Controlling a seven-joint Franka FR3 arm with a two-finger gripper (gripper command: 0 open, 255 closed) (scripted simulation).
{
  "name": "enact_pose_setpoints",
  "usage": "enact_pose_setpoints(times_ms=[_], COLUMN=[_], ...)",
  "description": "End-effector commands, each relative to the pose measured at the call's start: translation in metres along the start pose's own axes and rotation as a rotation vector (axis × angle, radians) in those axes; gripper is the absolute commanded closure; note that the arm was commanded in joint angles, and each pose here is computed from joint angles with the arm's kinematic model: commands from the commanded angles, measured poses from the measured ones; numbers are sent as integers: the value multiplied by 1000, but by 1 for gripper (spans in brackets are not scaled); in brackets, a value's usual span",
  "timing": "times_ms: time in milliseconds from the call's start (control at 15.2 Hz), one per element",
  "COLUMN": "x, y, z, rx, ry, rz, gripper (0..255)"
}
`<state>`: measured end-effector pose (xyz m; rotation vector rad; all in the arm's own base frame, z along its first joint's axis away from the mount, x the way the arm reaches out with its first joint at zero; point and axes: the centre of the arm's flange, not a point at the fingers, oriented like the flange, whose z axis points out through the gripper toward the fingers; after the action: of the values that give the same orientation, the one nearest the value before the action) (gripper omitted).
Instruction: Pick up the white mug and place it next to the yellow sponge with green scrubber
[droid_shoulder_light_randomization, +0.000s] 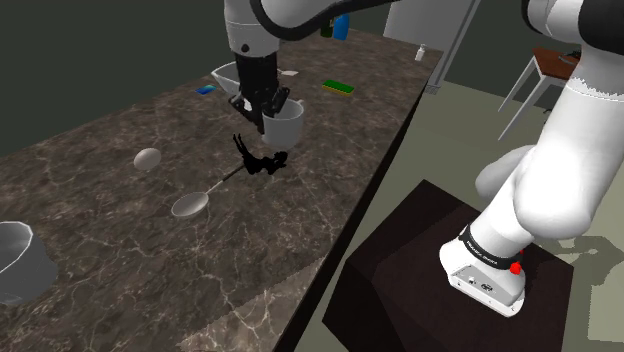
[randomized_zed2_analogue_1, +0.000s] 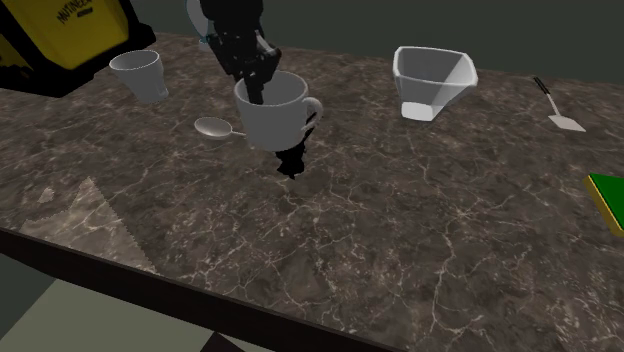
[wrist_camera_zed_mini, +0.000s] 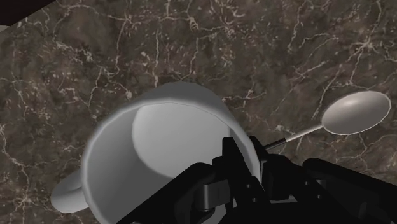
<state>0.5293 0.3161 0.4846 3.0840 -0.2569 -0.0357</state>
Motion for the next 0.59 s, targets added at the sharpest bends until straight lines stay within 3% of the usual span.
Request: enact_pose_setpoints(times_ms=[0, 528], x=[8, 39], y=[25, 126], z=[-2, 2], rx=[0, 0], ry=[0, 0], rz=[-1, -1], gripper=[255, 255])
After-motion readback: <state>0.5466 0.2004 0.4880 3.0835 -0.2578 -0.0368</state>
